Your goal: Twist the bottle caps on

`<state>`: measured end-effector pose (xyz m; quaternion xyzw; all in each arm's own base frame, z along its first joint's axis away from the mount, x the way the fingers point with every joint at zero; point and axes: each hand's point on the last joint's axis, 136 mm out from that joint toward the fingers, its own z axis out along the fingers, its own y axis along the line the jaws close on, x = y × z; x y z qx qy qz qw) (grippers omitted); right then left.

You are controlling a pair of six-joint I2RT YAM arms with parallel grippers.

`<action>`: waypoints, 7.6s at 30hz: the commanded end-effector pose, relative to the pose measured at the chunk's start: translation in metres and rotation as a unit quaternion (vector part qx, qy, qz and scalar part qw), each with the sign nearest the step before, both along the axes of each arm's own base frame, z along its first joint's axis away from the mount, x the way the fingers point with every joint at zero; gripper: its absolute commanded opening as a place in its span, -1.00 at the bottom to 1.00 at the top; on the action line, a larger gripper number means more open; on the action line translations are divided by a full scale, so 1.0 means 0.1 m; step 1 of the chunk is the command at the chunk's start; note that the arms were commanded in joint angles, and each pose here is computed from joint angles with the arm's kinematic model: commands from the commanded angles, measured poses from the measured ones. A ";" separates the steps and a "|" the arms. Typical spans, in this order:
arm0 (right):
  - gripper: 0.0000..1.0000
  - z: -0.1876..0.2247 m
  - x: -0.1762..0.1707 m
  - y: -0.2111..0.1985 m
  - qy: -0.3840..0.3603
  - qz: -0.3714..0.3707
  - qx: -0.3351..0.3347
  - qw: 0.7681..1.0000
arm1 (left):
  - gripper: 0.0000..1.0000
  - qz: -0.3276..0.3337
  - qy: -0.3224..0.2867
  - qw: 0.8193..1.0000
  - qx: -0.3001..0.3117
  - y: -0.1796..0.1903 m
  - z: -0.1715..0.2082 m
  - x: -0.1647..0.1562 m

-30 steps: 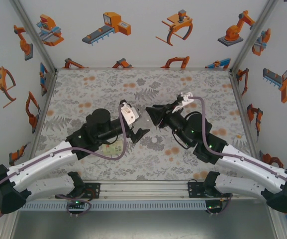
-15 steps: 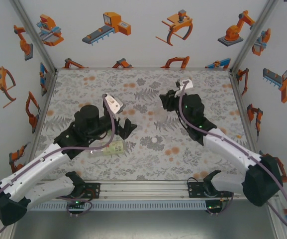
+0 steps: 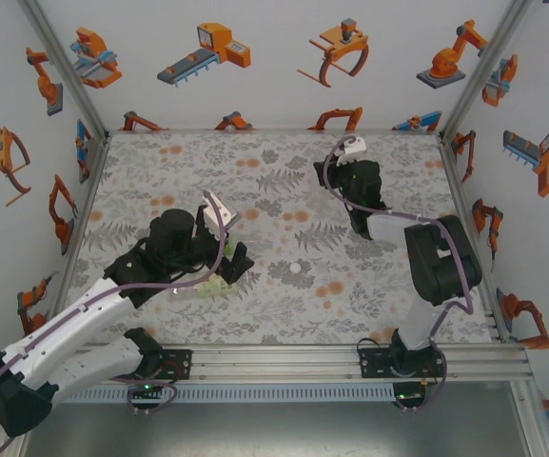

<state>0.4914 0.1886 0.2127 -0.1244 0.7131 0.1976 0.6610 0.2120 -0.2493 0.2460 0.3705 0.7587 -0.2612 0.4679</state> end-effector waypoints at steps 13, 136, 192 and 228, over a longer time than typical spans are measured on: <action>-0.12 0.19 0.09 0.00 -0.054 0.013 0.006 0.998 | 0.88 -0.019 0.008 1.000 0.002 -0.04 -0.01 -0.03; -0.53 0.45 -3.95 1.69 -0.468 0.289 -0.712 0.437 | 0.90 -0.233 0.132 0.962 -0.047 0.05 0.12 -1.09; 0.64 -0.33 -2.59 0.47 0.270 0.085 -0.162 0.945 | -1.00 0.061 0.004 0.995 -0.083 0.60 -0.01 -0.41; 0.06 -1.35 -2.23 0.68 0.502 0.018 -0.204 0.840 | -1.00 0.017 -0.021 0.991 -0.135 0.55 0.17 -0.57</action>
